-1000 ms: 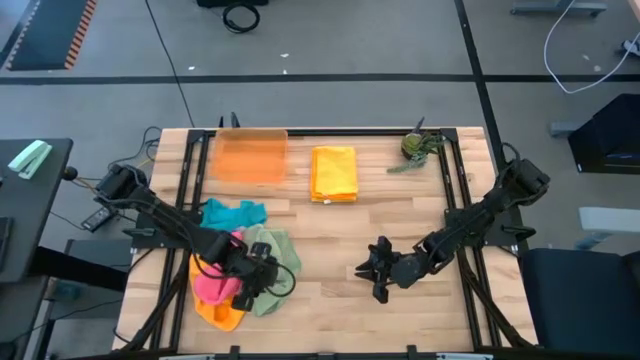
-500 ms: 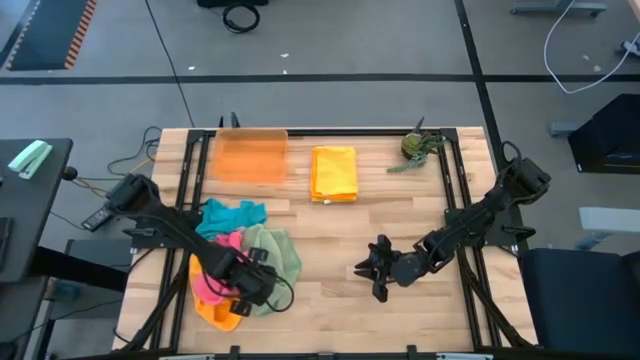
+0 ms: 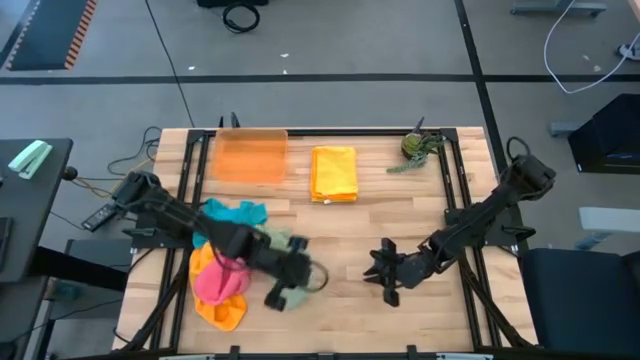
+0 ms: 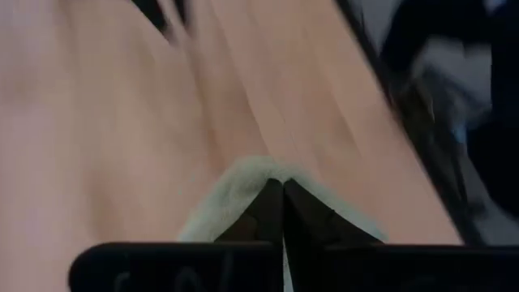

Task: Fold microfiber towels
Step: Fold the light green towel

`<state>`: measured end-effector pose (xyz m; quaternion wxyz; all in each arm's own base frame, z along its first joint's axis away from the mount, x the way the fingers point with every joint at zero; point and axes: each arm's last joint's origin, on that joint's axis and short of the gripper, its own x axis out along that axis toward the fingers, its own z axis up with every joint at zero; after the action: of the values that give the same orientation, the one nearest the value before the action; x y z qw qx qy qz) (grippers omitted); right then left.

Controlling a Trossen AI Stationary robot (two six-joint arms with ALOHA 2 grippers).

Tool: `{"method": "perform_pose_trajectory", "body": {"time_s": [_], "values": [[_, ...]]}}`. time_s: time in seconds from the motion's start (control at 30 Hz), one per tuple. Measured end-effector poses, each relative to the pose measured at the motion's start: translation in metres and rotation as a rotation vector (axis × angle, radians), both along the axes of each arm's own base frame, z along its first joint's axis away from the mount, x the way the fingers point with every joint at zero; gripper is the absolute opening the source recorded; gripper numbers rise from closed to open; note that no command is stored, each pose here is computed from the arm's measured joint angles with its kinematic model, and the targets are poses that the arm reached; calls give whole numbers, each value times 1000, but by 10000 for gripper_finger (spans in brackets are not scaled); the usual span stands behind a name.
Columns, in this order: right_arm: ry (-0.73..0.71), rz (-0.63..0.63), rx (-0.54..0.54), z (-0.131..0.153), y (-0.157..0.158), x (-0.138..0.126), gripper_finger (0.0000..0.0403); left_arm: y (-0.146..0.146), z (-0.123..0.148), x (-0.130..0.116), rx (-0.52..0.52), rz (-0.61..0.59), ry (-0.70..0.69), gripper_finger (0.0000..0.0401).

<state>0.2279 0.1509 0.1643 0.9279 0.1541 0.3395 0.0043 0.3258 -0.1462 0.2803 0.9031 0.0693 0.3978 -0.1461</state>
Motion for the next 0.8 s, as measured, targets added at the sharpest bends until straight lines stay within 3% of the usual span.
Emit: {"method": "perform_pose_trajectory", "body": {"time_s": [0.23, 0.4, 0.53, 0.8], "values": [[84, -57, -44, 24, 1, -52, 82, 48, 77, 38, -40, 95, -359, 5], [64, -133, 3, 45, -6, -87, 82, 69, 98, 41, -56, 165, -380, 4], [10, -115, 55, 57, -6, -99, 82, 71, 76, 35, -58, 205, -219, 4], [-26, -179, 1, 50, -2, -97, 82, 42, -29, 5, -101, 243, 163, 4]]}}
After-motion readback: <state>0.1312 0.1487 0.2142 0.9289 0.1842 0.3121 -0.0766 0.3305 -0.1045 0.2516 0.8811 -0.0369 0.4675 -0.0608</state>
